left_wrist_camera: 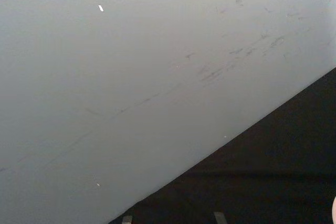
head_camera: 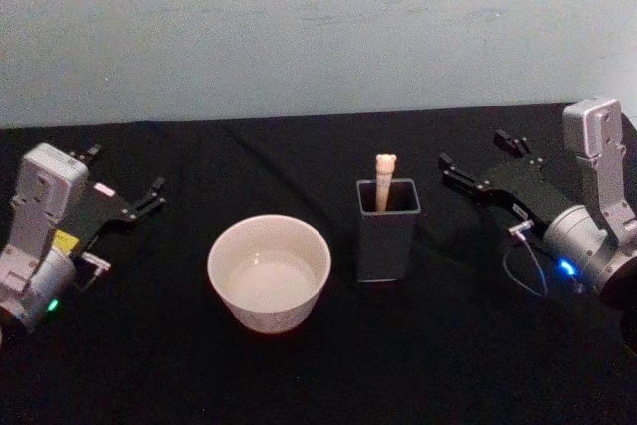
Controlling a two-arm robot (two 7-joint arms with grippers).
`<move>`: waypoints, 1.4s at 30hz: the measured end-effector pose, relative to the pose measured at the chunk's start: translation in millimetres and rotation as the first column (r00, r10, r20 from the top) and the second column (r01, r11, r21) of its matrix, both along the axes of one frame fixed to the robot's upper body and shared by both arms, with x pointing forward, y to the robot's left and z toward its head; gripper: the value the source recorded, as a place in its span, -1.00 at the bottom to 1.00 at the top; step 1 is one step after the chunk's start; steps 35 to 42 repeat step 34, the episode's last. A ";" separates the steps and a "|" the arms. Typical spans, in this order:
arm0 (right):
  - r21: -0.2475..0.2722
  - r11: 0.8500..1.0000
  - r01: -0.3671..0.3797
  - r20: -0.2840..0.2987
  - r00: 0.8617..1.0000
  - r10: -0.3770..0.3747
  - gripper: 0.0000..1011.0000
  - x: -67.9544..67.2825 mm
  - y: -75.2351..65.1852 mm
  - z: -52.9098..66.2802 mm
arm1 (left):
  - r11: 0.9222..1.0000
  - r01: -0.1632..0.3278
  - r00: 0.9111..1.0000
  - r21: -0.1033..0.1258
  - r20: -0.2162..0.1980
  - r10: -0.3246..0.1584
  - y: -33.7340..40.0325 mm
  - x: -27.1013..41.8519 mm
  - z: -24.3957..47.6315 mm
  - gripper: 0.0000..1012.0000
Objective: Pick up the stirring spoon with one hand, stir inside the cup, then place it back in its original position.
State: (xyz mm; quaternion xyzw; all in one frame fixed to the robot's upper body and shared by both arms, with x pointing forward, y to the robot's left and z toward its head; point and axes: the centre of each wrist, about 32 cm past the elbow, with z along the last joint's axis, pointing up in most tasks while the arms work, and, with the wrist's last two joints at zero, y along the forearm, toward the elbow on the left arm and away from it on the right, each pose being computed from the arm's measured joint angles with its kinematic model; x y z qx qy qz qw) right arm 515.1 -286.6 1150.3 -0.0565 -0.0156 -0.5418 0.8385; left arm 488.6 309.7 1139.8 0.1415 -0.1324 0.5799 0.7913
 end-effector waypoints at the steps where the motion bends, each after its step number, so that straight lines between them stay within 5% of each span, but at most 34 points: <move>1: 0.000 1.000 0.000 0.000 1.000 0.000 0.98 0.0 0.0 0.0 | 1.000 0.000 1.000 0.000 0.000 0.000 0.0 0.0 0.0 0.98; 42: 0.001 1.000 0.000 0.001 1.000 0.000 0.98 0.0 0.2 0.3 | 1.000 0.000 1.000 0.000 0.000 0.000 0.0 0.0 0.0 0.98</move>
